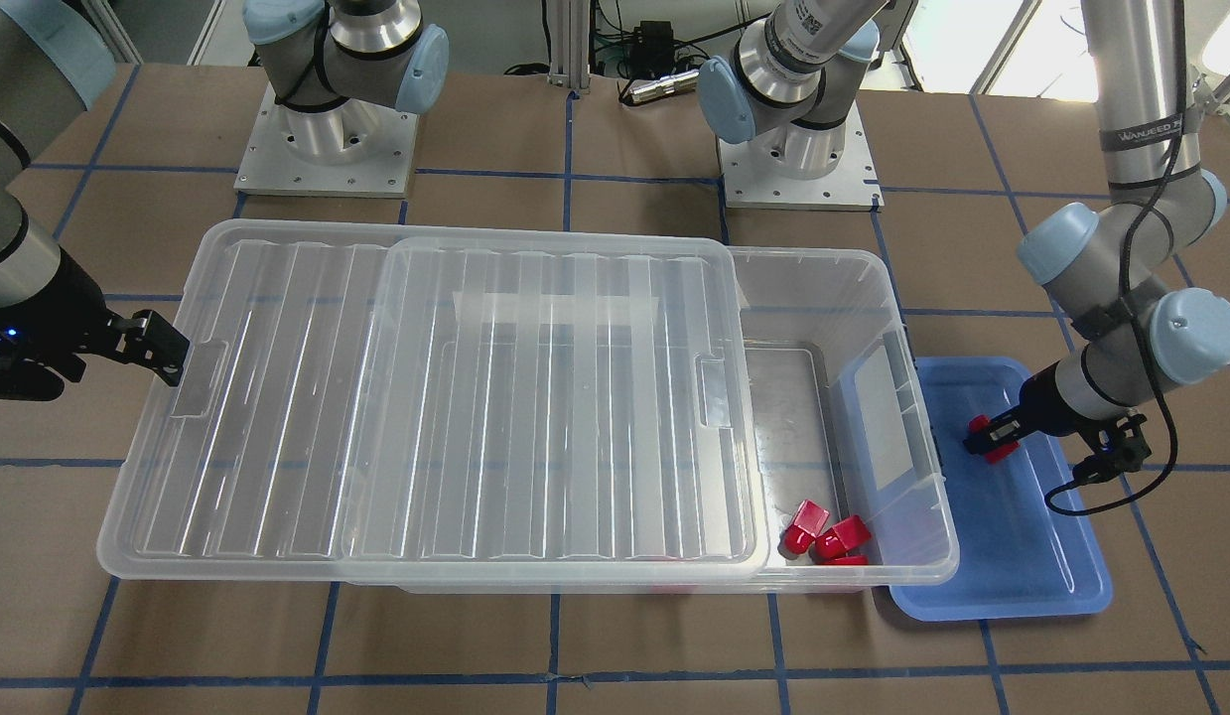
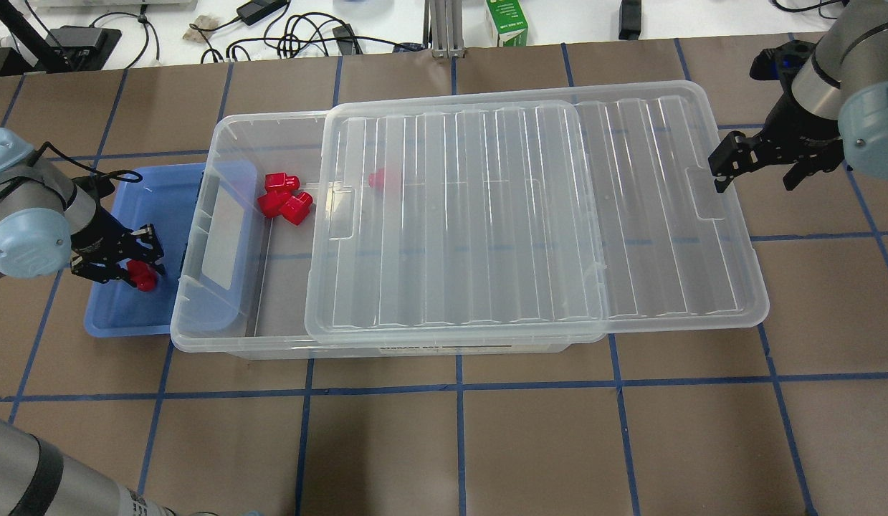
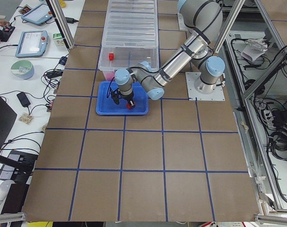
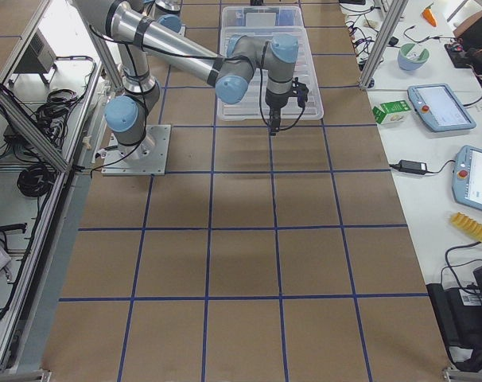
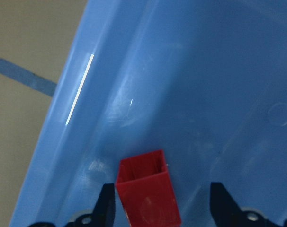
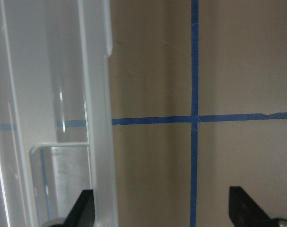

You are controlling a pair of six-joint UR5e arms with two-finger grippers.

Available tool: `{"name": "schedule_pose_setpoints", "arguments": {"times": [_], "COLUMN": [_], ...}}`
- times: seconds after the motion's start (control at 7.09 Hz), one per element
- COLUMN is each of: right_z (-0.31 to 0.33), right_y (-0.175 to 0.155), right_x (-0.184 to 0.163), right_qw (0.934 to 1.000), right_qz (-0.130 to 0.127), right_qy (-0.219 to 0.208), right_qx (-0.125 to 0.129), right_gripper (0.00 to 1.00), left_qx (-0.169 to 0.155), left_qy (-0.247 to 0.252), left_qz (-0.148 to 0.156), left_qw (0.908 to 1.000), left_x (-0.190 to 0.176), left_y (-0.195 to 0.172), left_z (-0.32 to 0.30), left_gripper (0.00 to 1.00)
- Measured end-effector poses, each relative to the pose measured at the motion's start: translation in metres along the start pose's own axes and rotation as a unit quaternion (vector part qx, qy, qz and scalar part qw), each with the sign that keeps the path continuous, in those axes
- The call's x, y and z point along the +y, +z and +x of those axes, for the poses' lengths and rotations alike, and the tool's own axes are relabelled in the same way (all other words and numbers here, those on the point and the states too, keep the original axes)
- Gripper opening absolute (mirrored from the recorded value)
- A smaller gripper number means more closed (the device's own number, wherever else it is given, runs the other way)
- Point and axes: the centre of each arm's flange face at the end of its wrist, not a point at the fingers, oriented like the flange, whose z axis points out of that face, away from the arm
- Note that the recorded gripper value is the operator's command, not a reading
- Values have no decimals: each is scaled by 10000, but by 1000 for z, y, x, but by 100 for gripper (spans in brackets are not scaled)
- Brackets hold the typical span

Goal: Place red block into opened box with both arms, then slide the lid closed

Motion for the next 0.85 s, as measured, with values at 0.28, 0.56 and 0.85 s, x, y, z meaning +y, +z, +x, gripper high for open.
{"name": "schedule_pose_setpoints", "arguments": {"times": [0.28, 0.56, 0.85], "right_z": [20, 26, 23], "right_y": [0, -3, -32], "right_x": [2, 2, -6], "right_qw": [10000, 10000, 9994], "right_qz": [-4, 39, 207], "right_qy": [-13, 27, 101], "right_qx": [-6, -30, -247], "right_gripper": [100, 100, 100], "left_qx": [4, 13, -69], "left_qy": [36, 257, 918], "left_qz": [58, -9, 17], "left_qw": [10000, 9997, 9958], "left_x": [-2, -7, 17], "left_y": [-25, -104, -194], "left_z": [2, 27, 104], "left_gripper": [5, 7, 7]}}
